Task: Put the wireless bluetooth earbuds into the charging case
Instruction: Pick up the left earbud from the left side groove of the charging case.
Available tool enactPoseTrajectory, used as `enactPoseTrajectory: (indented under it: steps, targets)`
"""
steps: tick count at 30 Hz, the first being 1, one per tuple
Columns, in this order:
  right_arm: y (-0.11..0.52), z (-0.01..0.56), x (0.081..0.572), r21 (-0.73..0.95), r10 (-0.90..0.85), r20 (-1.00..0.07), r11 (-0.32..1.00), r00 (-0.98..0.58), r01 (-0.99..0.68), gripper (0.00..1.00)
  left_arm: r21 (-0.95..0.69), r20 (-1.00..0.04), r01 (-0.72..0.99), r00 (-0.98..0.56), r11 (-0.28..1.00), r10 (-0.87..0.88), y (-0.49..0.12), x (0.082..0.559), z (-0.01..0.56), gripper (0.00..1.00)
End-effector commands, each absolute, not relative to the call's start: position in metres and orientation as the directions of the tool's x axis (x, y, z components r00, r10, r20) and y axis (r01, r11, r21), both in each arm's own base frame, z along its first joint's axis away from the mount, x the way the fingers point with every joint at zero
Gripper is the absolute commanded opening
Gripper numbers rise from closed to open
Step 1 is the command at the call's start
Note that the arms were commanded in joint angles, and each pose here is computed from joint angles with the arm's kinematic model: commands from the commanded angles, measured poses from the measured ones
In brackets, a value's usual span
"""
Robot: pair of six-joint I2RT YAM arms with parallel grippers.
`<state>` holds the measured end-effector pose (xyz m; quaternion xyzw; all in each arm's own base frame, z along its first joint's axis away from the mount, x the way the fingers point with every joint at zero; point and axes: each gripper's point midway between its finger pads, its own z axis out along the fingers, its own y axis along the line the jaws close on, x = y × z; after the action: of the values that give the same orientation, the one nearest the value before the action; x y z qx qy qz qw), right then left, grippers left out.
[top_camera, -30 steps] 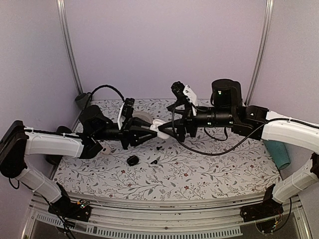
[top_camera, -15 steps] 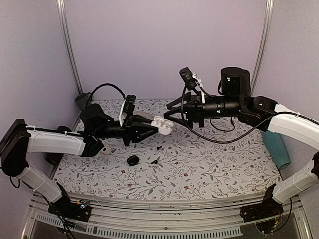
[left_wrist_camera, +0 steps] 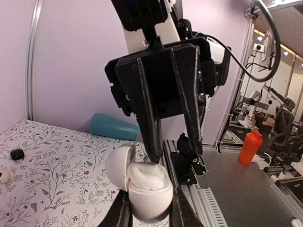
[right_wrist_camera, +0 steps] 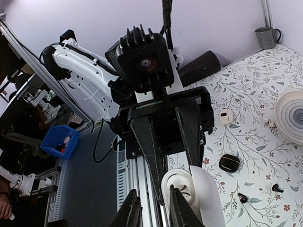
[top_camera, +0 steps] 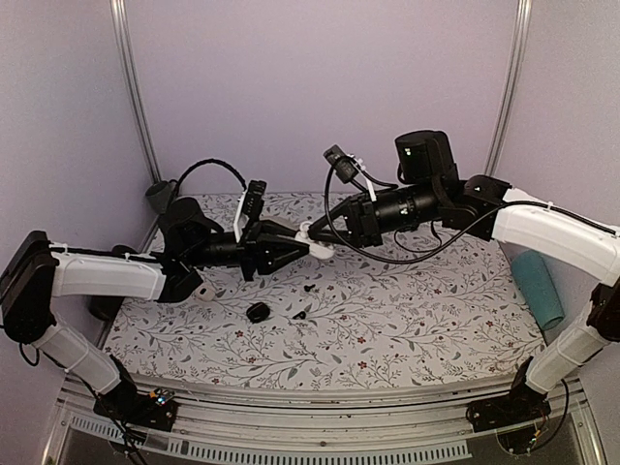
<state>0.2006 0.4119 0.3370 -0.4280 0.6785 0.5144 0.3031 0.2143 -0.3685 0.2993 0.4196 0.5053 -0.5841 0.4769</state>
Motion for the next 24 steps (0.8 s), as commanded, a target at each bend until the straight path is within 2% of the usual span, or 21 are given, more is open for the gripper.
enactPoseTrajectory:
  steps: [1,5,7,14,24]
  targets:
    - [0.415,0.347,0.200,0.473,-0.266,-0.838,0.080,-0.476,-0.877,0.22,-0.171,-0.973,0.985,-0.173,-0.023,-0.155,-0.367,0.220,0.313,0.00]
    - [0.415,0.346,0.202,0.477,-0.268,-0.834,0.091,-0.483,-0.874,0.20,-0.175,-0.972,0.984,-0.176,-0.023,-0.154,-0.367,0.220,0.313,0.00]
    - [0.416,0.343,0.203,0.480,-0.274,-0.830,0.095,-0.486,-0.872,0.14,-0.175,-0.972,0.984,-0.177,-0.024,-0.155,-0.367,0.220,0.313,0.00]
    - [0.415,0.327,0.207,0.490,-0.307,-0.804,0.140,-0.508,-0.860,0.05,-0.170,-0.971,0.985,-0.172,-0.026,-0.164,-0.367,0.220,0.319,0.00]
    - [0.413,0.312,0.210,0.492,-0.336,-0.783,0.179,-0.523,-0.852,0.03,-0.109,-0.978,0.993,-0.114,-0.041,-0.173,-0.366,0.213,0.325,0.00]
